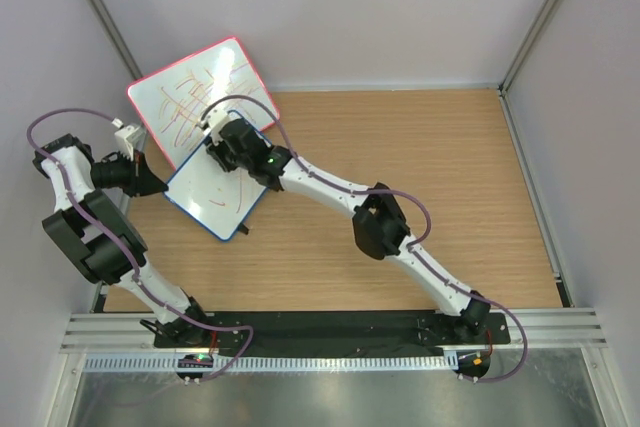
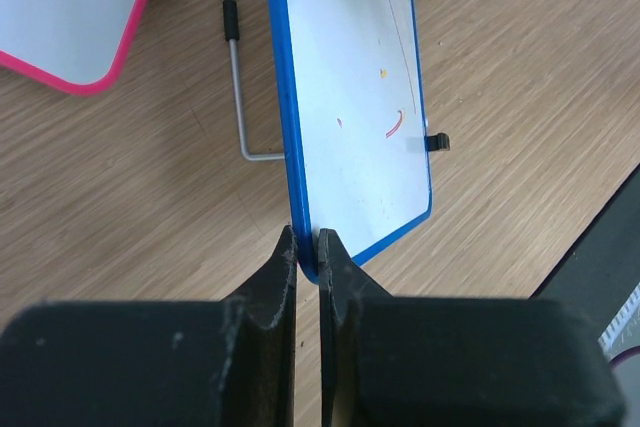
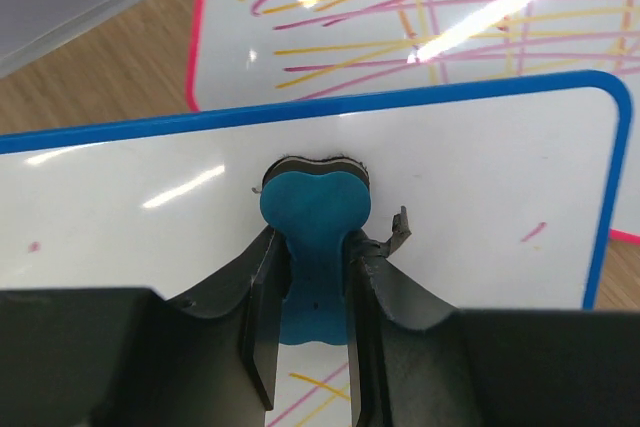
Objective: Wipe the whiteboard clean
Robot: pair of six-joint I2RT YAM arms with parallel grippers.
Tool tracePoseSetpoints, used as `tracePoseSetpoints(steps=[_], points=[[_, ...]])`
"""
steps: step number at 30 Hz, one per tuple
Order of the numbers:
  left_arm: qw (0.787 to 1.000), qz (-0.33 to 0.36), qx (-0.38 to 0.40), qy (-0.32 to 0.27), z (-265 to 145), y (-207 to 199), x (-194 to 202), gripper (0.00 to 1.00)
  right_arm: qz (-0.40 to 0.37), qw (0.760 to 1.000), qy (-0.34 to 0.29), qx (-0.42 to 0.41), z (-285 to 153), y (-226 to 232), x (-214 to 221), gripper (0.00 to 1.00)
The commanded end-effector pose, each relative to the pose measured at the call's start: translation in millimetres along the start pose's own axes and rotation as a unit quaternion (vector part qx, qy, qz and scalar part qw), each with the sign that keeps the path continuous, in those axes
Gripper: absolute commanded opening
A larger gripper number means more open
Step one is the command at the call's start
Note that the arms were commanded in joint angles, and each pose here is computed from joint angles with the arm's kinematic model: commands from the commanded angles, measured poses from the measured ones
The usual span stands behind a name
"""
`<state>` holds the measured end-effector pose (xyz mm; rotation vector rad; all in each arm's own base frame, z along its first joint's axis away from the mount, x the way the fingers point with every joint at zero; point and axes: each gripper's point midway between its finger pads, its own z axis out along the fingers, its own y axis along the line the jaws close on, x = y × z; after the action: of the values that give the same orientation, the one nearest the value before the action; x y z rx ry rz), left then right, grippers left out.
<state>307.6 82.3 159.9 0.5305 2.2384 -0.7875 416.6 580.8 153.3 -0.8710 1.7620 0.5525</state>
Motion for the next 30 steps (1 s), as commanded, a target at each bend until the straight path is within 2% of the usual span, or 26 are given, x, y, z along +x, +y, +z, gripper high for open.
tracePoseSetpoints(steps=[1,6,16,20,22,24,25,27,30], points=[[0.999,-0.02,0.03,-0.002,-9,-36,-10,0.0,-0.049,0.995,0.011,-0.09,-3,90,16,0.01],[0.999,-0.019,0.029,-0.002,-9,-37,-11,0.0,-0.087,0.99,0.005,-0.107,-11,123,13,0.01],[0.999,-0.018,0.027,-0.002,-11,-39,-12,0.0,-0.098,0.993,0.025,-0.061,-12,97,17,0.01],[1.0,-0.017,0.026,0.0,-12,-41,-12,0.0,-0.056,0.998,0.025,-0.004,-3,43,14,0.01],[1.0,-0.014,0.023,0.003,-12,-40,-11,0.0,-0.029,0.999,0.023,0.031,2,-2,11,0.01],[1.0,-0.013,0.02,0.005,-12,-38,-10,0.0,0.019,0.999,0.019,0.044,4,-31,9,0.01],[1.0,-0.011,0.018,0.005,-13,-37,-12,0.0,0.049,0.997,0.016,0.061,5,-60,9,0.01],[1.0,-0.011,0.018,0.005,-14,-37,-12,0.0,0.077,0.995,0.007,0.063,5,-75,6,0.01],[1.0,-0.007,0.016,0.004,-14,-35,-13,0.0,0.073,0.995,-0.005,0.065,10,-85,4,0.01]])
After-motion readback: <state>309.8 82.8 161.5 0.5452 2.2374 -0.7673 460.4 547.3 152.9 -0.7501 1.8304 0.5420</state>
